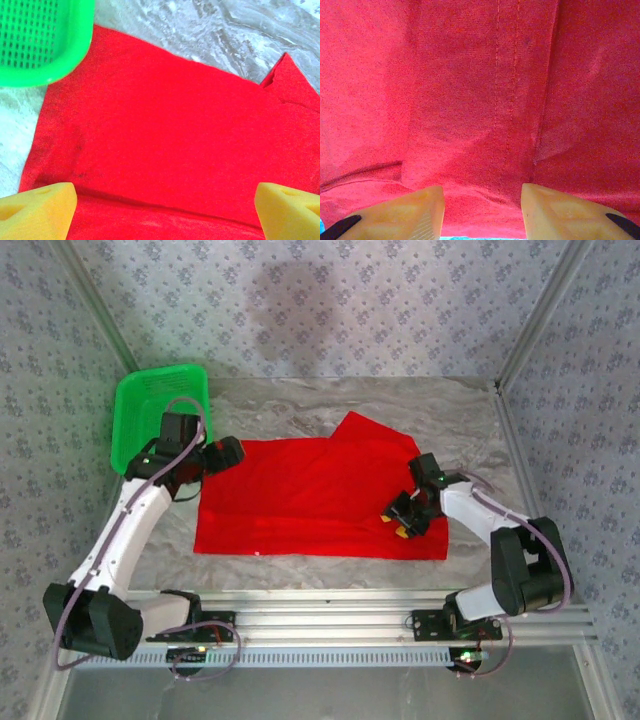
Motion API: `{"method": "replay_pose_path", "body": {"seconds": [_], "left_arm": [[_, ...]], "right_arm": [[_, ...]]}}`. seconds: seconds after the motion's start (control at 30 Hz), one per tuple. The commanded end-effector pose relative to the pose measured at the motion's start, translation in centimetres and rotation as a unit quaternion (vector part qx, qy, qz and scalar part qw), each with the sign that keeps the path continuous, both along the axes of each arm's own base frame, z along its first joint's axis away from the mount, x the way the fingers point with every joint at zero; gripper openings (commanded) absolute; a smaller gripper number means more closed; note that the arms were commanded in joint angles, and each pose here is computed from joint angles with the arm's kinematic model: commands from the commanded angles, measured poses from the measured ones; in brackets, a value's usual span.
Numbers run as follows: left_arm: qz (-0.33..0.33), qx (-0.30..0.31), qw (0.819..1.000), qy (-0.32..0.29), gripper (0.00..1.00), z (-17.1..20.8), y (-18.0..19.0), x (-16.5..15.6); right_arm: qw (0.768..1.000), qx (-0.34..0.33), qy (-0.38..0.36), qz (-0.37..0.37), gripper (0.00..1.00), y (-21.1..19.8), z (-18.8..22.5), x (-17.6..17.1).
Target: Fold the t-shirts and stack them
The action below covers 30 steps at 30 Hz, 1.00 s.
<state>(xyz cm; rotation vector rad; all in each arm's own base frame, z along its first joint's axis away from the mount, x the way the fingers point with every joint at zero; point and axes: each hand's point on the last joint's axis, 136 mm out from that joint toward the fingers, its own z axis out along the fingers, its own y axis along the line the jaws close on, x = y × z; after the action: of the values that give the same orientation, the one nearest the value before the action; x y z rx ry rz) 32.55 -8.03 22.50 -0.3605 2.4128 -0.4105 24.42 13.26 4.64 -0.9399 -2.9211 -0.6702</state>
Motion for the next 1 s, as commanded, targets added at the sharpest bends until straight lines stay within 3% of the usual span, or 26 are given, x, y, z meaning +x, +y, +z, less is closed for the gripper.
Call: {"method": "replay_pose_path", "body": {"seconds": [0.0,0.2,0.47,0.8,0.97], "left_arm": [[-0.04,0.024,0.997,-0.058,0.92,3.4,-0.3,0.1],[-0.104,0.022,0.988,-0.112,0.93,6.3,-2.0,-0.5],[-0.216,0.019,0.967,-0.137,0.93,7.5,-5.3,-4.2],[-0.304,0.011,0.943,-0.131,0.93,6.3,-8.7,-8.6],[-0.319,0.019,0.94,-0.12,0.94,5.2,-9.3,-9.7]], "right_arm": [[1.0,-0.008,0.022,-0.014,0.46,-0.2,-0.8,-0.9],[0.999,-0.015,0.041,-0.016,0.46,-0.5,-1.3,-2.0],[0.999,-0.02,0.042,-0.013,0.45,-0.3,-1.7,-1.9],[0.999,-0.03,0.025,-0.008,0.2,-0.1,-1.8,0.4],[0.999,-0.035,0.01,-0.01,0.14,-0.2,-1.0,1.0]]}}
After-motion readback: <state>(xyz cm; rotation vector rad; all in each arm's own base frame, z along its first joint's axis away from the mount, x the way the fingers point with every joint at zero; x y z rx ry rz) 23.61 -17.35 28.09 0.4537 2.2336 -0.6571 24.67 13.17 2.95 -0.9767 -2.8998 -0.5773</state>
